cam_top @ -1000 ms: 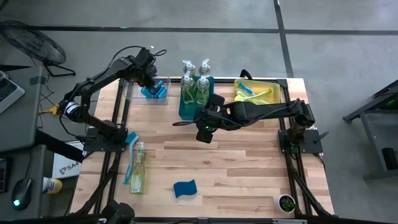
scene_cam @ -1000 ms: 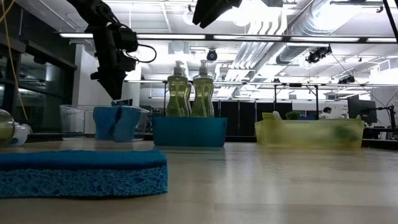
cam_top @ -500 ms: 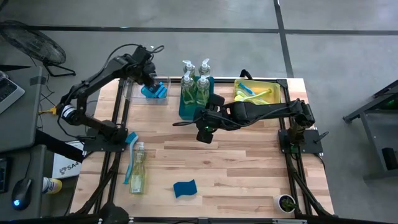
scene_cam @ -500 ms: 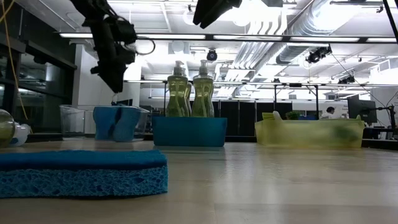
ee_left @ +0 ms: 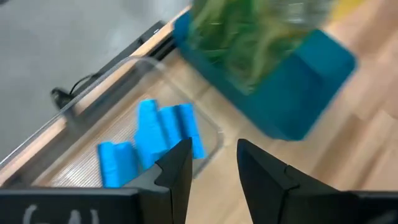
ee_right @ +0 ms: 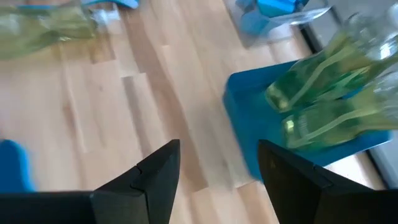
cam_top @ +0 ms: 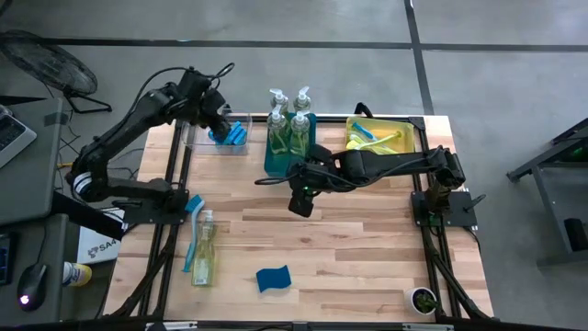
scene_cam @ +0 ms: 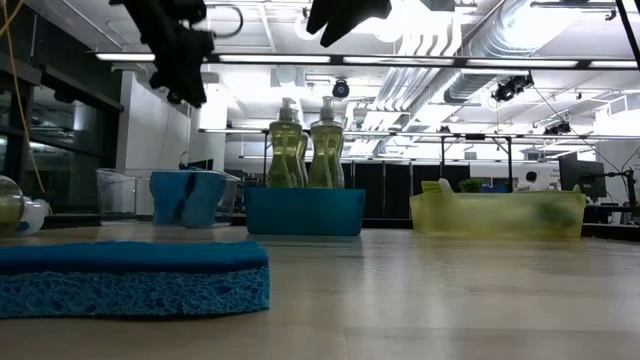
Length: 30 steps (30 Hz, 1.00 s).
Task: Pick & Place Kitchen Sink Supplies
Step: Put the blue sponge into the transparent bin
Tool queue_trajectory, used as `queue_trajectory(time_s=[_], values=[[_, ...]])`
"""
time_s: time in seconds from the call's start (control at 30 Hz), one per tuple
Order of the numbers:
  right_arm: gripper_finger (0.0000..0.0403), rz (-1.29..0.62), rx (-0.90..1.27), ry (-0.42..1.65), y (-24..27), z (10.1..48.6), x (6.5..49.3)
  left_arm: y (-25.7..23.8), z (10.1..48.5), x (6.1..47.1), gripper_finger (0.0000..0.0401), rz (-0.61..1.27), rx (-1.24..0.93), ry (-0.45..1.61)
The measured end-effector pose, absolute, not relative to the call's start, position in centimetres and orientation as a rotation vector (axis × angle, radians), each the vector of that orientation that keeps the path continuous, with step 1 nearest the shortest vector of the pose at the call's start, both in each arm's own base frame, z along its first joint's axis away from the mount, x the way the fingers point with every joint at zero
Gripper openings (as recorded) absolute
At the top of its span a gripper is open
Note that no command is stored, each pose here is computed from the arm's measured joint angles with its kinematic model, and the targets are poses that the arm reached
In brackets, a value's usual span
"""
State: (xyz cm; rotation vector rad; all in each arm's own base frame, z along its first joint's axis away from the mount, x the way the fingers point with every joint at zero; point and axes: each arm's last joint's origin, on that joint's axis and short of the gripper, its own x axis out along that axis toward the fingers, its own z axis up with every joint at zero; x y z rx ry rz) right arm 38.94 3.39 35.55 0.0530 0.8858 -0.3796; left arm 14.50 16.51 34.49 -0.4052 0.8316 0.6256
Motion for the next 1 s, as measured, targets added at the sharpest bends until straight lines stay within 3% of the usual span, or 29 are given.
queue_trajectory(time_s=[0.33, 0.6, 1.0], values=[[0.0207, -0.383, 0.368, 0.861, 6.1, 35.5, 38.7, 10.2, 37.0, 14.6, 0.0123, 0.440, -0.296, 0.729], [0.0207, -0.475, 0.555, 0.767, 10.9, 35.3, 37.8, 5.6, 38.8, 12.0, 0.0123, 0.309, -0.247, 0.632], [0.0207, -0.375, 1.052, 0.586, 17.9, 27.0, 38.0, 1.8, 36.3, 8.4, 0.0123, 0.166, -0.242, 0.593]])
